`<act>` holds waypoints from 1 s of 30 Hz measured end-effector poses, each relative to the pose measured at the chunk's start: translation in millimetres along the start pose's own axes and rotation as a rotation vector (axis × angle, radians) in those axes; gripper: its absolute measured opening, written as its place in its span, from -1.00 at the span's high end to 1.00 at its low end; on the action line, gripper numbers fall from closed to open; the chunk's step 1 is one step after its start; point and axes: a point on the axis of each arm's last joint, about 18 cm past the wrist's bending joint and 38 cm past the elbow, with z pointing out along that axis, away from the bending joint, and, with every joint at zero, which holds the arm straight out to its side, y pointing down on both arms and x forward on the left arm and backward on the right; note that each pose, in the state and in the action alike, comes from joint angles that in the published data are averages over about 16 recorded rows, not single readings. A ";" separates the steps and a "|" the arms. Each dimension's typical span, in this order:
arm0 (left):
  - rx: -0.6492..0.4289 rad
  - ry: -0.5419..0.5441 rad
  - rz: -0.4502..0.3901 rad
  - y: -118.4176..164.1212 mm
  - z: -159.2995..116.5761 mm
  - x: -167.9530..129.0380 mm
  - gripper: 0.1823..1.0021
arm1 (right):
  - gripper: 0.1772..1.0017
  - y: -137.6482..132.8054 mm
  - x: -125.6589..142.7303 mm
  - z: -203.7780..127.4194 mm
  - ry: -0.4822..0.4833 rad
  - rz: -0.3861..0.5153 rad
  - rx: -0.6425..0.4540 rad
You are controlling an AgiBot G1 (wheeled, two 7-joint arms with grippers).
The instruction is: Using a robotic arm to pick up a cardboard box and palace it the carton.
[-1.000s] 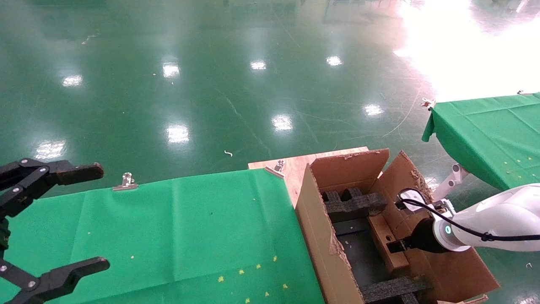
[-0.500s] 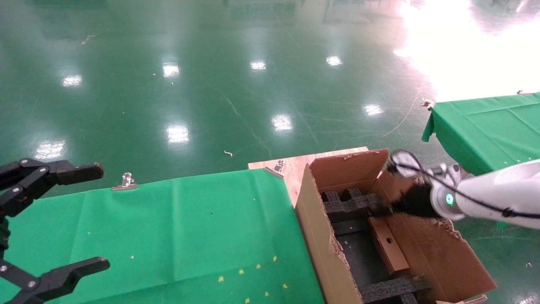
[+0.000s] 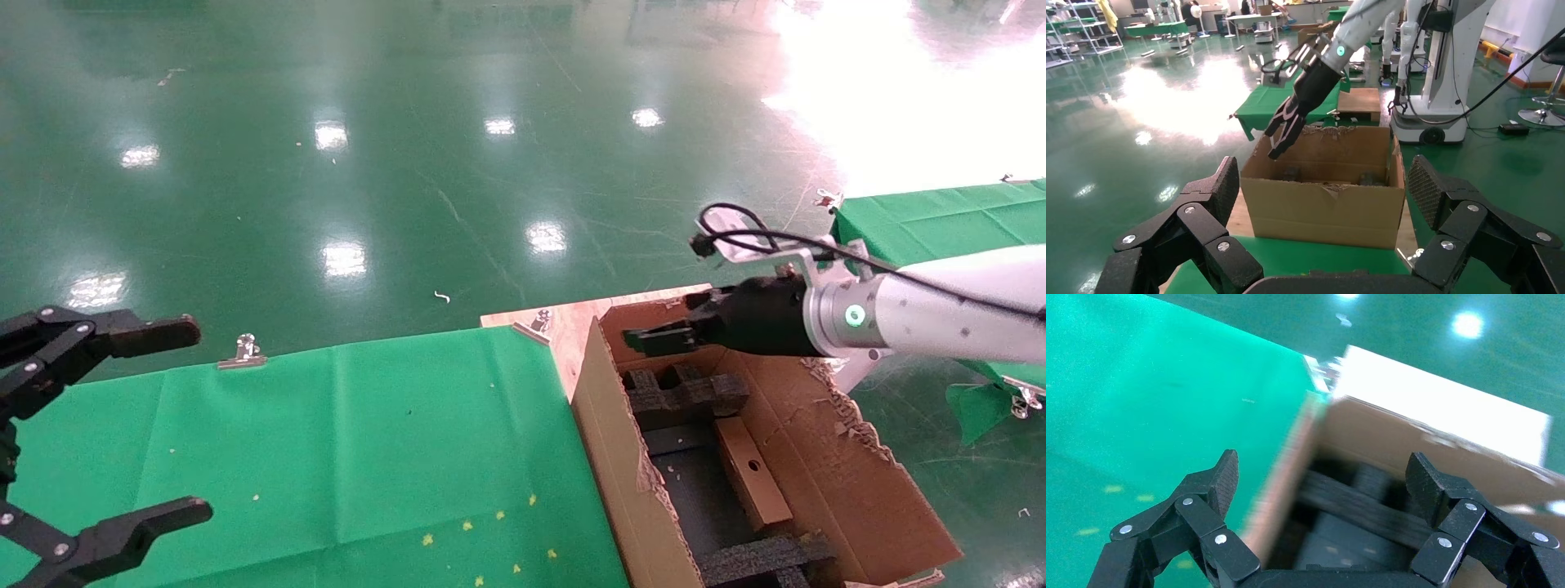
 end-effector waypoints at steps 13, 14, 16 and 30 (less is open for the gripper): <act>0.000 0.000 0.000 0.0 -0.1 -0.1 -1.00 | -1.00 -16.0 -20.5 -9.8 -0.111 -0.013 0.019; 0.000 0.000 0.000 0.0 -0.1 -0.1 -1.00 | -1.00 -16.1 -22.0 -9.2 -0.117 -0.017 0.018; 0.000 0.000 0.000 0.0 -0.1 -0.1 -1.00 | -1.00 -16.4 -25.9 -7.8 -0.134 -0.027 0.017; 0.000 0.000 0.000 0.0 -0.1 -0.1 -1.00 | -1.00 -25.3 -73.2 -6.3 -0.363 -0.140 0.052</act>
